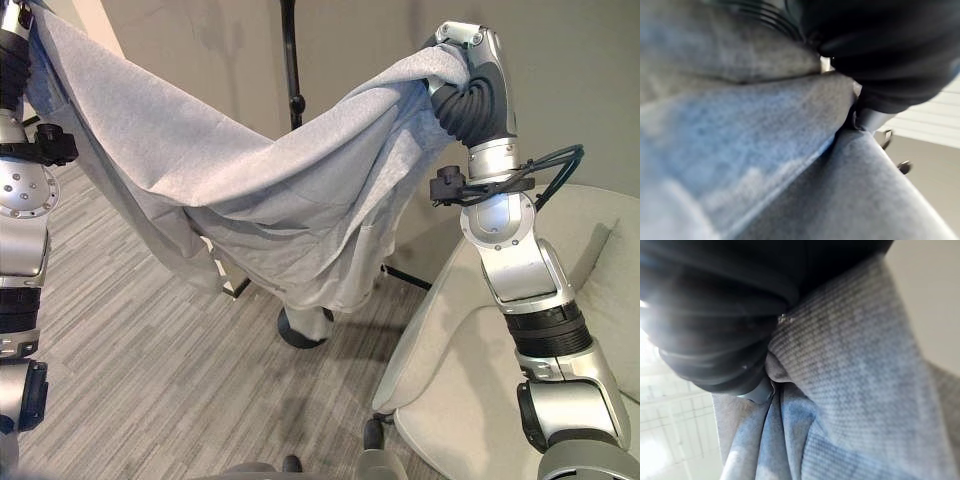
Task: Hang the clothes on the sofa on the clothes rack.
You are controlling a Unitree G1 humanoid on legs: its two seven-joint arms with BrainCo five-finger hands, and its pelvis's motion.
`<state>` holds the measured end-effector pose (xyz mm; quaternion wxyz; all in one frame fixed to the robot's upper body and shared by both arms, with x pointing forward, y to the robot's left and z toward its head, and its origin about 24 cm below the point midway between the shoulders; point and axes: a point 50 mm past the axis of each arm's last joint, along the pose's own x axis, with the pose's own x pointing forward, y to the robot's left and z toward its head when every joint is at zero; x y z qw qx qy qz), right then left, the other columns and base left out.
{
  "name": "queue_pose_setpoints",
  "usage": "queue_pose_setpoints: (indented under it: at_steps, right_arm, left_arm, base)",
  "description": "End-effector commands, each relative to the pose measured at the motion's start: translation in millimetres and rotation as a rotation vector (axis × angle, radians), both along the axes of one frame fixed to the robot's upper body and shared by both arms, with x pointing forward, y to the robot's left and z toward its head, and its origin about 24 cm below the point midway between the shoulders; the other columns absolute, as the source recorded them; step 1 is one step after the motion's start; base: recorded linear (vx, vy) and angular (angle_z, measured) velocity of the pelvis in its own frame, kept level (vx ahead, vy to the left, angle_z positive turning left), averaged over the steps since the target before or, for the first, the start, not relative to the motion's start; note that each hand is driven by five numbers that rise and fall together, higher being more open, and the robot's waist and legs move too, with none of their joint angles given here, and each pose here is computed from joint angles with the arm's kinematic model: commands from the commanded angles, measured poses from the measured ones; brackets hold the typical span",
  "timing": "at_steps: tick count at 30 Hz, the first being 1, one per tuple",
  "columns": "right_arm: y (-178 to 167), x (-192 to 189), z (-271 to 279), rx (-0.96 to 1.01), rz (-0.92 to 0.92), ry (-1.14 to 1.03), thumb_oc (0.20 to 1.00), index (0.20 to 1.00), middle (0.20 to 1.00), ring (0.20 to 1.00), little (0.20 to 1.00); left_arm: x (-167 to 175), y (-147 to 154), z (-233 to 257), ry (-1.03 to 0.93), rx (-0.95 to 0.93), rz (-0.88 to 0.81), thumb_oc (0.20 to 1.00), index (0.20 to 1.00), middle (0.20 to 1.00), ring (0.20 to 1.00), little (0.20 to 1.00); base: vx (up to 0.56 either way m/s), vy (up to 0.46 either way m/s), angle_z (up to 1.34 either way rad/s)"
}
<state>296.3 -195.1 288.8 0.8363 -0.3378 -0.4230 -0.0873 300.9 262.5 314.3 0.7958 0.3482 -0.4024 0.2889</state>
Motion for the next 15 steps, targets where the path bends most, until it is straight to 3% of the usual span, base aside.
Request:
queue_pose_setpoints:
  at_steps: [1, 15]
  right_arm:
    - [-4, -8, 33, 0.010, -0.008, -0.142, 0.200, 0.200, 0.200, 0.200, 0.200]
    - [-15, -22, 14, 0.031, -0.014, -0.128, 0.200, 0.200, 0.200, 0.200, 0.200]
  left_arm:
    - [-15, -15, 34, -0.168, 0.045, -0.044, 0.200, 0.200, 0.200, 0.200, 0.200]
    - [-29, -5, 16, -0.173, 0.013, -0.041, 0.200, 0.200, 0.200, 0.200, 0.200]
  base:
    - [0.13, -0.127, 0.41]
    - [0.04, -0.041, 0.06]
